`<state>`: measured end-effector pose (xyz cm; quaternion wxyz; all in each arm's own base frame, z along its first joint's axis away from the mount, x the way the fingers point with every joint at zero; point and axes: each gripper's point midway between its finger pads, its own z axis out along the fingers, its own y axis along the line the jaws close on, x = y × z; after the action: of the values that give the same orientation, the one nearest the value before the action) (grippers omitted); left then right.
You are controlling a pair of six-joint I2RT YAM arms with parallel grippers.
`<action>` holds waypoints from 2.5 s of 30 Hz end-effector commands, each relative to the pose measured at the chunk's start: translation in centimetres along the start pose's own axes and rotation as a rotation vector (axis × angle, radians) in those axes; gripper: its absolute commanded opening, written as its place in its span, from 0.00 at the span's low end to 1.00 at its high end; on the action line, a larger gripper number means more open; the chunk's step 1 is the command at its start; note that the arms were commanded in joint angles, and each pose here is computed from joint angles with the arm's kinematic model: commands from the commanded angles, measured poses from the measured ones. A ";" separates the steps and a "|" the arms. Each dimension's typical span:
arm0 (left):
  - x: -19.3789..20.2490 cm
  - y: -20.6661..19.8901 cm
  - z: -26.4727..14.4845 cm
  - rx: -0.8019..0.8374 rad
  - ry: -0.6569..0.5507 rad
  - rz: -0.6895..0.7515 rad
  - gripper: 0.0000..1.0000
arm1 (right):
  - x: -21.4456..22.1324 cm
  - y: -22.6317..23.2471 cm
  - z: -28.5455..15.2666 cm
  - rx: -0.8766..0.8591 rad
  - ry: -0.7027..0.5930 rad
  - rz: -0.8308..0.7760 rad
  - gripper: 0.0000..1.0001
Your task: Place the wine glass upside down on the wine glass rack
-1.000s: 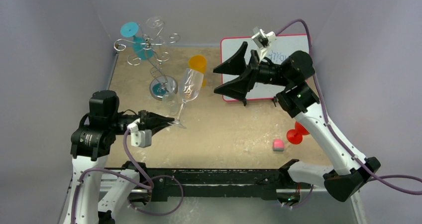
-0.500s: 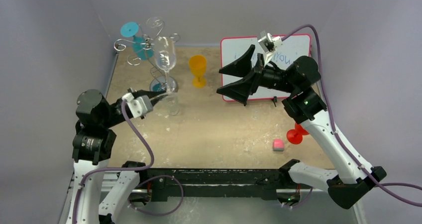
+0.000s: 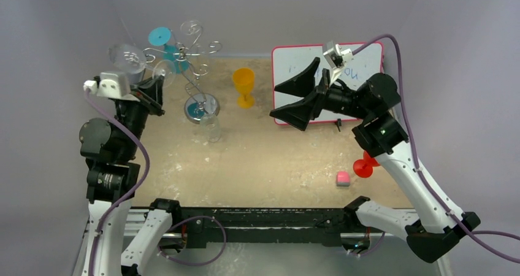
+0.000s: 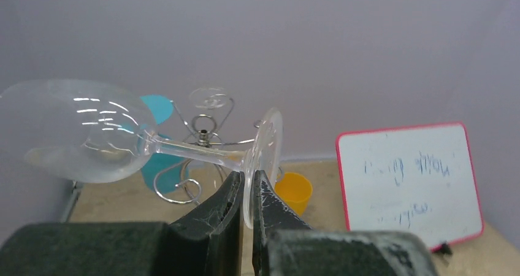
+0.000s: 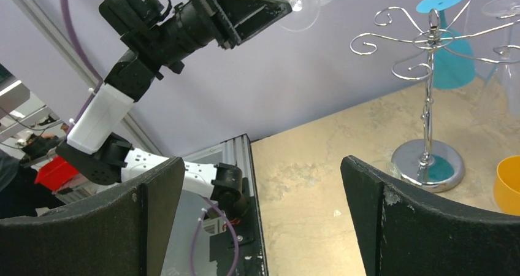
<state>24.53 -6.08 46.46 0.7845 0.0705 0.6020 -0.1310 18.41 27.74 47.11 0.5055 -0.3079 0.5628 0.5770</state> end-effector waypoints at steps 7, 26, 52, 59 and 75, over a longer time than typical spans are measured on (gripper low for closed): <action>-3.9 7.6 -0.6 -0.539 -0.119 -0.394 0.00 | -0.2 -0.1 -0.5 0.026 -0.021 -0.043 1.00; 2.0 11.7 4.5 -0.875 0.027 -0.621 0.00 | 1.6 -0.8 -1.7 0.073 -0.005 -0.095 1.00; 6.7 11.7 10.0 -0.745 0.096 -0.986 0.00 | 1.7 -1.1 -1.7 0.076 0.011 -0.133 1.00; 6.3 11.7 11.0 -0.708 0.064 -1.014 0.00 | 1.4 -1.0 -1.6 0.075 0.004 -0.130 1.00; 6.2 13.2 12.9 -0.709 -0.003 -1.030 0.00 | 1.2 -1.1 -1.4 0.075 -0.002 -0.128 1.00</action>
<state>41.36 1.31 39.35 0.5511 -0.5002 0.6154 -0.2594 18.94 26.78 43.29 0.5257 -0.3215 0.5883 0.5237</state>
